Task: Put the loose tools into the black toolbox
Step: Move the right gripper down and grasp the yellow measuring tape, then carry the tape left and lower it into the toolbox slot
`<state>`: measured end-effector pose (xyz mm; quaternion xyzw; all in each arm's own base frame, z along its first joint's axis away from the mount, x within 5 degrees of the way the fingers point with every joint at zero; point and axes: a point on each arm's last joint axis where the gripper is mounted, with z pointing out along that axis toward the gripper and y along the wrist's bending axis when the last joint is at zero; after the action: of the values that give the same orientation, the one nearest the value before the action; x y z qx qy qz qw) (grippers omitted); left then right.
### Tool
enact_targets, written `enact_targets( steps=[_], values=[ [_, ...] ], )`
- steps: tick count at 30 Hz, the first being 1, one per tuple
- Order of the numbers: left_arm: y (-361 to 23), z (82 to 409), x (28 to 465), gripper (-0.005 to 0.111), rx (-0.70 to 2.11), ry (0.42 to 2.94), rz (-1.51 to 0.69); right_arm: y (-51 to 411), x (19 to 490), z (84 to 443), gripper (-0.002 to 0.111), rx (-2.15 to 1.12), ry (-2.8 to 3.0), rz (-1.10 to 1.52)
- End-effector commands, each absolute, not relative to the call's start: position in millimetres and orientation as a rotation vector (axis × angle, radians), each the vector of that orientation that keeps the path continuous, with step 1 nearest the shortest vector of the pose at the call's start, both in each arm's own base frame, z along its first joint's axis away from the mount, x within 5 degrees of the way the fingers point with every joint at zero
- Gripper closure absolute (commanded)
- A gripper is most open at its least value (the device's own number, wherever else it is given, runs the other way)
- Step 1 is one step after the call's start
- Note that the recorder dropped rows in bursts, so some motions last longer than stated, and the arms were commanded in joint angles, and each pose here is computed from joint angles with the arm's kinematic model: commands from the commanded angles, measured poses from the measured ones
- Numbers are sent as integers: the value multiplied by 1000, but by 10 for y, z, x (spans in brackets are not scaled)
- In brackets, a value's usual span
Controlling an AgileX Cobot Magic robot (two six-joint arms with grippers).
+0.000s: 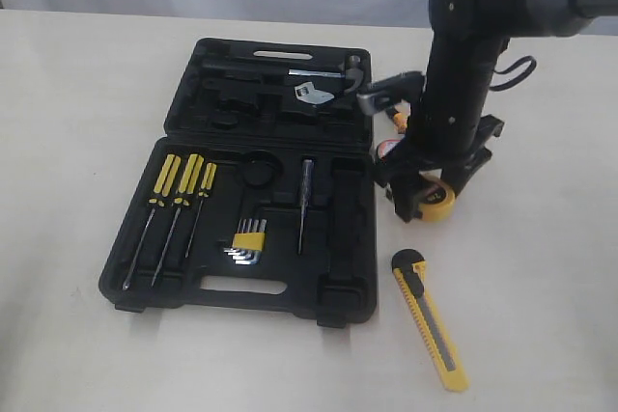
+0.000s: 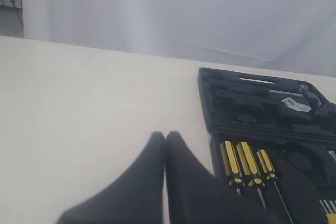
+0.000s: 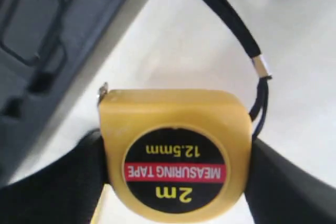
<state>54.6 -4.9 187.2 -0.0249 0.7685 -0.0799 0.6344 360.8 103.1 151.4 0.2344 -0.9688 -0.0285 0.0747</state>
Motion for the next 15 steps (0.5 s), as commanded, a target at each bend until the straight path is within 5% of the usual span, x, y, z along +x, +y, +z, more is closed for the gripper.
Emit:
enact_targets(
  steps=[1, 7, 15],
  values=[
    [-53, 1887, 547, 107, -53, 1757, -188, 1071, 3637, 1999, 108, 427, -3088, -97],
    [-53, 1887, 547, 107, -53, 1757, -188, 1343, 3723, 2342, 108, 307, -3280, -180],
    [-51, 1887, 547, 107, -48, 1757, -182, 1784, 4350, 2000, 108, 92, -3505, -288]
  ],
)
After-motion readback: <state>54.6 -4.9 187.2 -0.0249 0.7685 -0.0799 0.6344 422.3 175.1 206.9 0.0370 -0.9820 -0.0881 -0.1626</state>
